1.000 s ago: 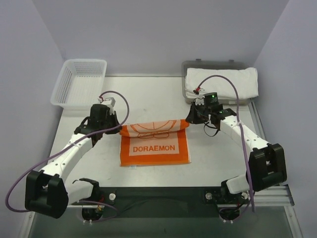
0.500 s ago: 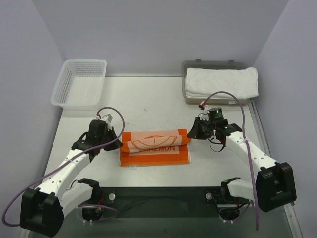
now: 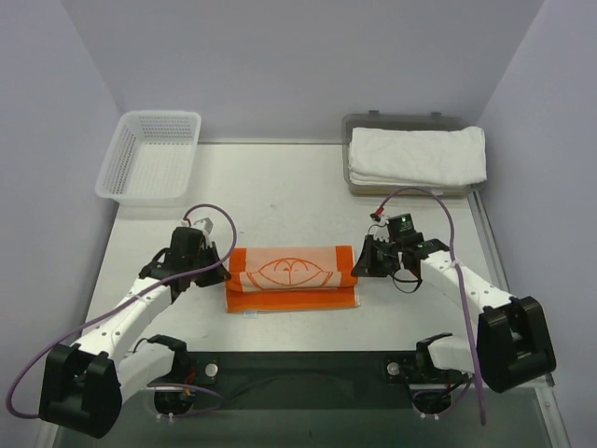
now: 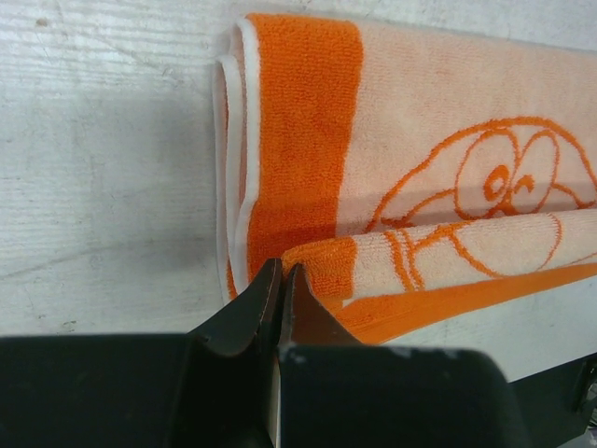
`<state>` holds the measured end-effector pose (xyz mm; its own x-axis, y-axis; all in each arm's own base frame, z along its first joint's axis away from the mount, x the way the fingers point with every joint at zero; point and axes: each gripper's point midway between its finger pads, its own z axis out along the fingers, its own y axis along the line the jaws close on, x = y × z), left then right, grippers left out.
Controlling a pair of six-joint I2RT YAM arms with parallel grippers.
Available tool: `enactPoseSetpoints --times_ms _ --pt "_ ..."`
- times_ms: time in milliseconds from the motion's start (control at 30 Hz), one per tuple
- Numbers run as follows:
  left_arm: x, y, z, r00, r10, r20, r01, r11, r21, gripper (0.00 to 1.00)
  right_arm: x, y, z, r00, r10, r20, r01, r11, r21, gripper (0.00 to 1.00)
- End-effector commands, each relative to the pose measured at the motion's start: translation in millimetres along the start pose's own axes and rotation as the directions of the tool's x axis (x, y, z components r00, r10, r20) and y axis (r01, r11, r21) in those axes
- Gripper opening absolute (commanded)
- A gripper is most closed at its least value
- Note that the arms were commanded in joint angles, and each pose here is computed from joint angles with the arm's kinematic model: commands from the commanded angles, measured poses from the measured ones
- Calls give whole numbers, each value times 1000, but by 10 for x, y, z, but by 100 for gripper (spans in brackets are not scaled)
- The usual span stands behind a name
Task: Fold and stack the towels
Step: Fold the towel
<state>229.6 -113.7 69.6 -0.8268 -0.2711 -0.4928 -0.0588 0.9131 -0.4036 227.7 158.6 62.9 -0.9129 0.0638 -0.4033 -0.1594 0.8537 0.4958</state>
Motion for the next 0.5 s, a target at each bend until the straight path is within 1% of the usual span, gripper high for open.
enactPoseSetpoints --times_ms 0,67,100,133,200,233,300,333,400,467 --pt "77 129 51 999 -24 -26 23 998 -59 0 289 -214 70 992 57 -109 -48 995 82 0" --pt "112 128 52 999 -31 -41 29 998 -58 0 312 -279 96 991 61 -117 -48 993 110 0" --pt "128 137 34 998 -35 -48 32 997 -64 4 304 -282 95 991 59 -116 -46 993 112 1" --pt "126 133 21 998 -37 -48 34 997 -64 6 306 -277 92 991 57 -119 -44 993 110 5" --pt "98 115 -53 999 -41 -32 39 997 -62 15 303 -207 52 992 38 -122 -27 995 91 14" --pt "64 102 -92 999 -43 -15 42 997 -61 32 292 -169 22 993 22 -118 -12 996 85 25" --pt "-6 73 -216 999 -38 29 40 998 -51 51 283 -67 -58 994 -44 -99 52 995 85 35" --pt "-37 63 -263 998 -37 47 40 998 -49 68 300 -21 -80 993 -72 -97 80 994 78 43" --pt "-139 15 -420 994 -36 103 40 999 -35 76 314 112 -164 989 -125 -81 129 990 48 49" --pt "-174 -8 -515 991 -26 129 30 999 -32 77 322 155 -234 988 -138 -72 142 989 43 50"
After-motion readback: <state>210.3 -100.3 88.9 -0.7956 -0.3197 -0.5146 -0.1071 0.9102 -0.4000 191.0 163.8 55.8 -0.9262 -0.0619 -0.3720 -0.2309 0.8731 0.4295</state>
